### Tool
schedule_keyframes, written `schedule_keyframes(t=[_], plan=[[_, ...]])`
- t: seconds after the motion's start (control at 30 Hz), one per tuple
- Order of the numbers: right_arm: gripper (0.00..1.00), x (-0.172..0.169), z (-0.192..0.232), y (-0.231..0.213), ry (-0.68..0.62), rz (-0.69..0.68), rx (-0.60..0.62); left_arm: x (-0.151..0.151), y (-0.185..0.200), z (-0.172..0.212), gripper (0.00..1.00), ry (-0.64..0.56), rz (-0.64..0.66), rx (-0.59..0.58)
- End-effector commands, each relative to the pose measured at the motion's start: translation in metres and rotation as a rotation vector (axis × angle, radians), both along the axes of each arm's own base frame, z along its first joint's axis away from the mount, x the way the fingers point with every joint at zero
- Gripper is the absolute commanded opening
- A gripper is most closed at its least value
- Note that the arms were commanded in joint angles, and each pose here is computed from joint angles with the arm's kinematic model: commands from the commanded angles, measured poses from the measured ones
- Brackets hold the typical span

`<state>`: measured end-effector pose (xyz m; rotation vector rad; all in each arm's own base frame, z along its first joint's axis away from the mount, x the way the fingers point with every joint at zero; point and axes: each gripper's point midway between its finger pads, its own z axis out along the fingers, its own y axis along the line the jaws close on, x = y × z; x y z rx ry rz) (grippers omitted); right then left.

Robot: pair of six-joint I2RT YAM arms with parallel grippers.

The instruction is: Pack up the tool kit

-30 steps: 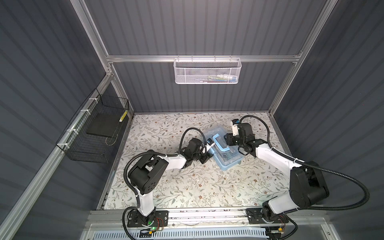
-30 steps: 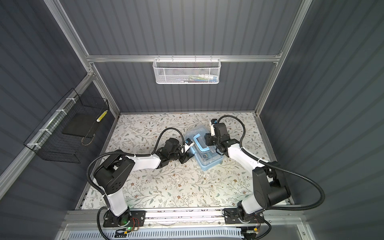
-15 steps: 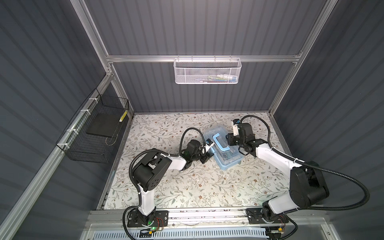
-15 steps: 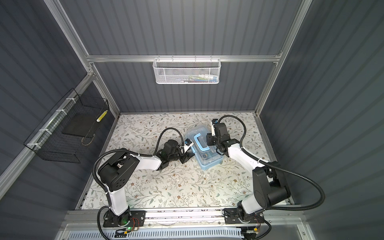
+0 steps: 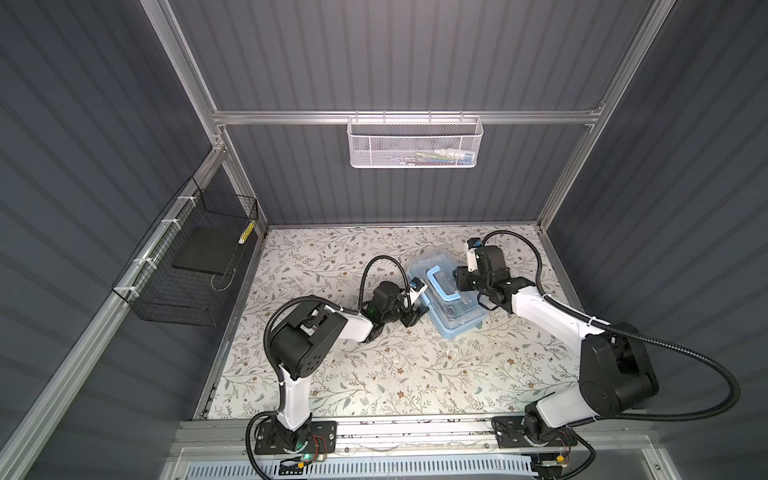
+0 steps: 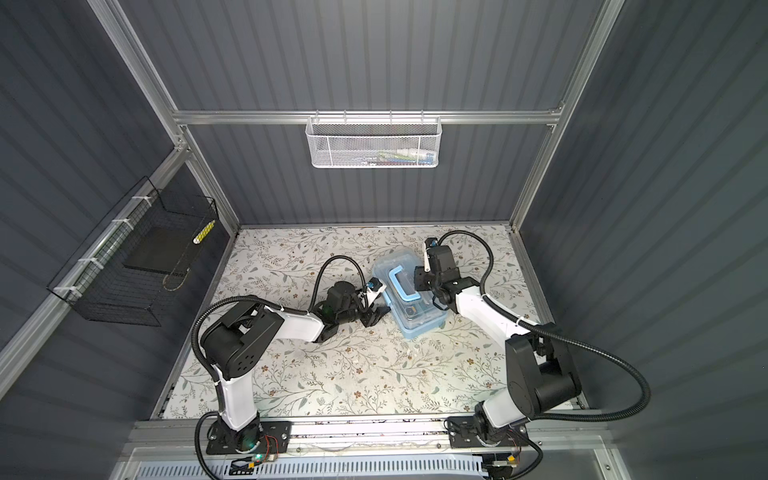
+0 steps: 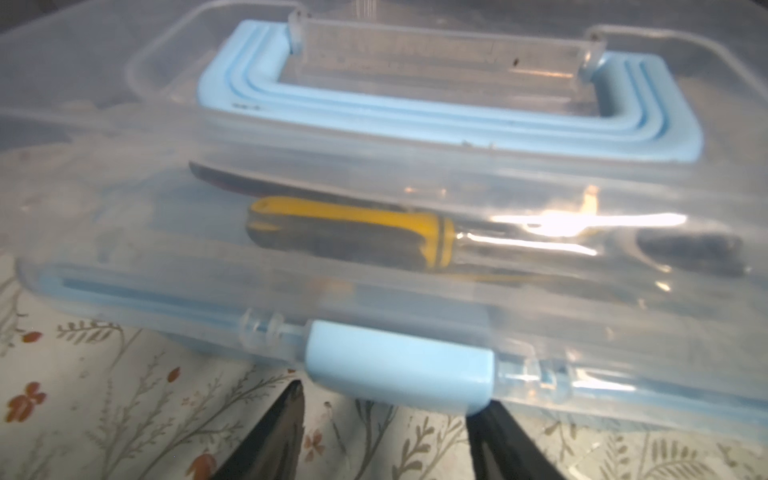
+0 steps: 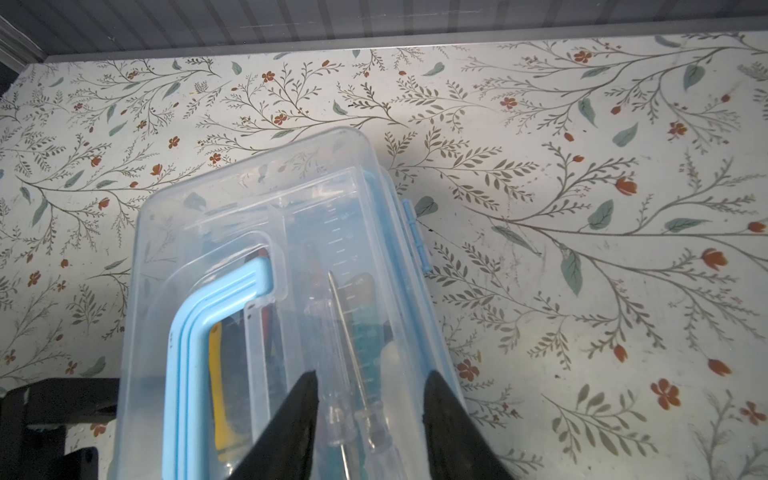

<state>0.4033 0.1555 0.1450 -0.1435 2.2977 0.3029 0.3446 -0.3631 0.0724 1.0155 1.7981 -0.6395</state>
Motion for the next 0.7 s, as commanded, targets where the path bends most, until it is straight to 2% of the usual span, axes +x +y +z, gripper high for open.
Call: schedule_keyframes(t=[0.0,0.07,0.3,0.5,0.67], plan=[[0.47,-0.080,-0.078,0.015,0.393,0.090,-0.006,0.005,-0.003,0.042,0.79,-0.103,0.018,-0.065],[0.47,-0.078,-0.076,0.013,0.386,0.074,-0.008,0.005,0.005,0.044,0.89,-0.112,0.045,-0.040],[0.56,-0.070,-0.062,0.013,0.346,0.048,0.006,-0.004,0.032,0.048,1.00,-0.140,0.100,0.039],[0.67,-0.061,-0.035,0.011,0.268,0.030,0.012,-0.002,0.067,0.053,1.00,-0.154,0.242,0.116],[0.81,-0.053,-0.004,0.003,0.183,-0.005,0.004,0.008,0.101,0.064,1.00,-0.156,0.430,0.138]])
